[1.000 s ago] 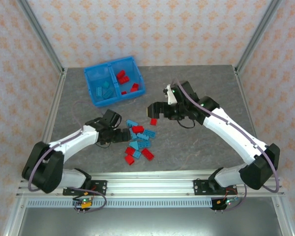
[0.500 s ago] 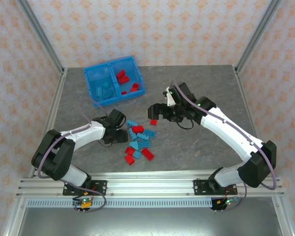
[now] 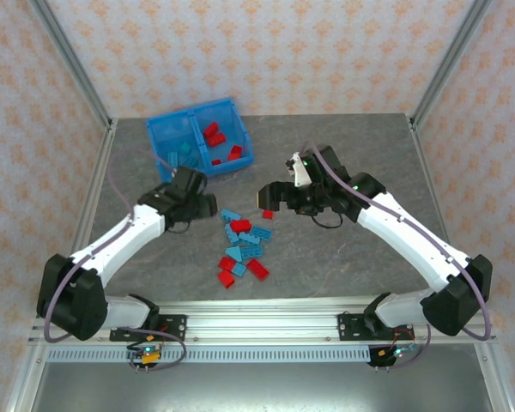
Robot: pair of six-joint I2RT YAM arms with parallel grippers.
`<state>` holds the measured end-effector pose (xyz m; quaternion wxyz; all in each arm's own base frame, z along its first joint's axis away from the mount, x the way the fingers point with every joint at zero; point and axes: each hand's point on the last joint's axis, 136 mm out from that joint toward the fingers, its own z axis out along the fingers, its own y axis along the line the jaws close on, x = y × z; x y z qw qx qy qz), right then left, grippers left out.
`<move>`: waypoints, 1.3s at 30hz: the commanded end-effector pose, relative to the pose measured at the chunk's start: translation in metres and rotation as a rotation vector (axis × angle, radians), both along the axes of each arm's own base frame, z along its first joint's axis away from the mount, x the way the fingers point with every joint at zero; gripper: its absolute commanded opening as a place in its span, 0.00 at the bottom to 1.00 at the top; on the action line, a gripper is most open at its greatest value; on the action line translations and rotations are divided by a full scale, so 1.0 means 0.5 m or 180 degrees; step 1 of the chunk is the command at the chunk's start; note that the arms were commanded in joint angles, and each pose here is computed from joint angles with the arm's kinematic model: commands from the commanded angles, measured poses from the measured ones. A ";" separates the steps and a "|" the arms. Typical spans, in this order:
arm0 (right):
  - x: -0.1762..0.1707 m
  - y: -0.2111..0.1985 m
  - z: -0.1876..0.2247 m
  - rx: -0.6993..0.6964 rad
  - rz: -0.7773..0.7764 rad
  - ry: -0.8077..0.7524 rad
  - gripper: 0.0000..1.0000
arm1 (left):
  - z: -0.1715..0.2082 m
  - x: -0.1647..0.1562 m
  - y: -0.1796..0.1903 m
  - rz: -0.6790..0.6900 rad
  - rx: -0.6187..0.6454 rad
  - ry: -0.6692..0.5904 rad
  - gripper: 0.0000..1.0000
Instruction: Sort the legos into containers by color
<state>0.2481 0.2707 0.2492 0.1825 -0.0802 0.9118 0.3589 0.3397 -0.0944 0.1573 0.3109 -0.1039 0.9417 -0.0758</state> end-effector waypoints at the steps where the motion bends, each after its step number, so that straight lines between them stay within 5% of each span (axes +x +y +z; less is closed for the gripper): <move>1: 0.009 -0.001 0.028 0.0149 -0.0105 -0.0158 0.98 | 0.086 0.078 0.035 0.0042 0.0137 -0.0320 0.52; 10: 0.014 -0.019 0.023 0.0217 -0.0366 -0.0197 0.98 | 0.108 0.387 -0.055 -0.0240 0.0098 -0.0473 0.52; 17: -0.010 -0.059 0.047 0.0423 -0.0605 -0.0393 0.98 | 0.029 0.518 -0.052 -0.0246 0.0207 -0.0384 0.52; 22: -0.016 -0.073 0.053 0.0400 -0.0659 -0.0434 0.98 | -0.013 0.549 -0.075 -0.0355 0.0106 -0.0336 0.54; 29: -0.014 -0.076 0.057 0.0412 -0.0709 -0.0445 0.98 | -0.024 0.544 -0.088 -0.0397 -0.0018 -0.0240 0.78; 39: 0.018 -0.091 0.019 0.0123 -0.0952 -0.0391 0.98 | 0.194 0.451 -0.124 -0.0649 -0.0440 -0.0770 0.81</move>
